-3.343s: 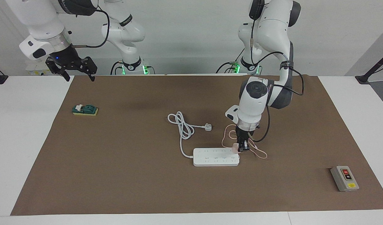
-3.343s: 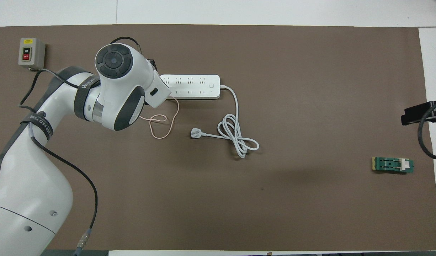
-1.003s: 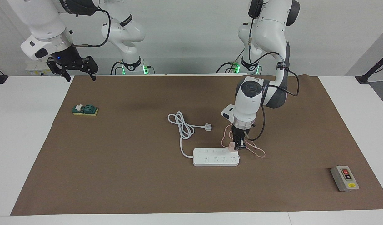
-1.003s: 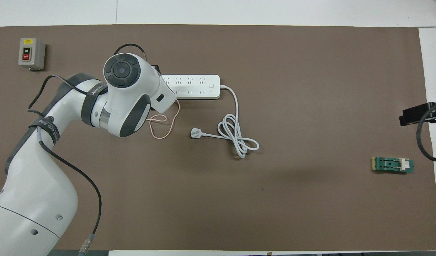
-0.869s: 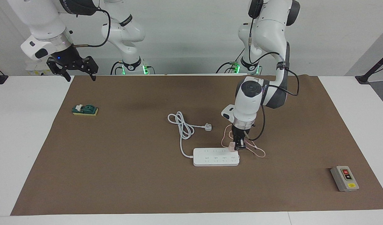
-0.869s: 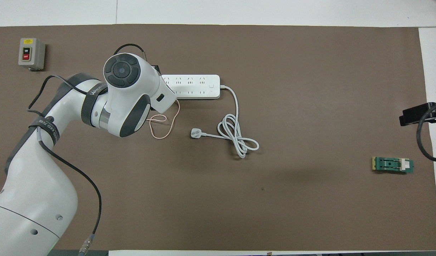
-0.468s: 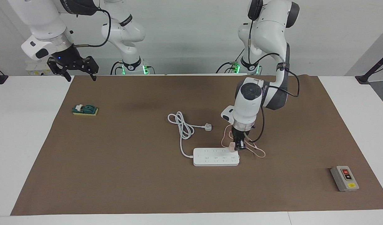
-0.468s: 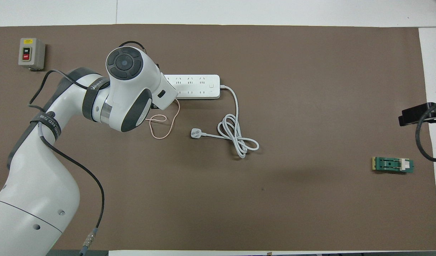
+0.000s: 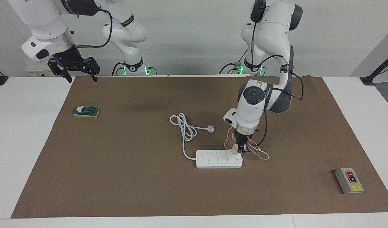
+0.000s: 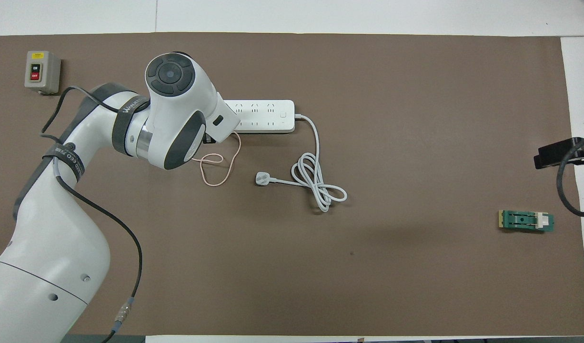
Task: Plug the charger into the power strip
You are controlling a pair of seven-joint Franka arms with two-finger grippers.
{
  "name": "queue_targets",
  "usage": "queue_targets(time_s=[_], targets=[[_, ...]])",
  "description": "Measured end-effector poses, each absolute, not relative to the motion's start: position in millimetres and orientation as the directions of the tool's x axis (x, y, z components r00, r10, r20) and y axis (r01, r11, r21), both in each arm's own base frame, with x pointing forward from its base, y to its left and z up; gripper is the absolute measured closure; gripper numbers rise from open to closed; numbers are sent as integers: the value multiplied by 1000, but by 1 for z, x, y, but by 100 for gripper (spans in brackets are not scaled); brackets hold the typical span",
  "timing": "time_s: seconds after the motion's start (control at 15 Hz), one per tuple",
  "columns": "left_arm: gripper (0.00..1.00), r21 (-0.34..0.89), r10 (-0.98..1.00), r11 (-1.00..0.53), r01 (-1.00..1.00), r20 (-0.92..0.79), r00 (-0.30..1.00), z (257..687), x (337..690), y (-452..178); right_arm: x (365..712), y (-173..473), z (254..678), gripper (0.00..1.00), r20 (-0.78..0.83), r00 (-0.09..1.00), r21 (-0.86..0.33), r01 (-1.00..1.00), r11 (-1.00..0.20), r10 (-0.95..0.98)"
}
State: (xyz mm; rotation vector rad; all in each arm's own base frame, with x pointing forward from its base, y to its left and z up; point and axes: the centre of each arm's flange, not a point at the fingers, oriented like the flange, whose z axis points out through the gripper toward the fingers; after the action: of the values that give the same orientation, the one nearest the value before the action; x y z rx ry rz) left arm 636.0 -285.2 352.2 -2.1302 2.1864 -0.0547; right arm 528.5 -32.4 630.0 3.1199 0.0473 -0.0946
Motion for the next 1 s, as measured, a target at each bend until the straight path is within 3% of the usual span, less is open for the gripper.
queue_targets(time_s=[0.47,1.0], targets=[[69,23,-998,-6,-1000,-60,4,346,659,-290,529,-33,630,0,-61,998,19,30,-999,29],[69,35,-998,-13,-999,-56,11,344,661,-290,528,-33,630,0,-61,998,19,30,-999,29]])
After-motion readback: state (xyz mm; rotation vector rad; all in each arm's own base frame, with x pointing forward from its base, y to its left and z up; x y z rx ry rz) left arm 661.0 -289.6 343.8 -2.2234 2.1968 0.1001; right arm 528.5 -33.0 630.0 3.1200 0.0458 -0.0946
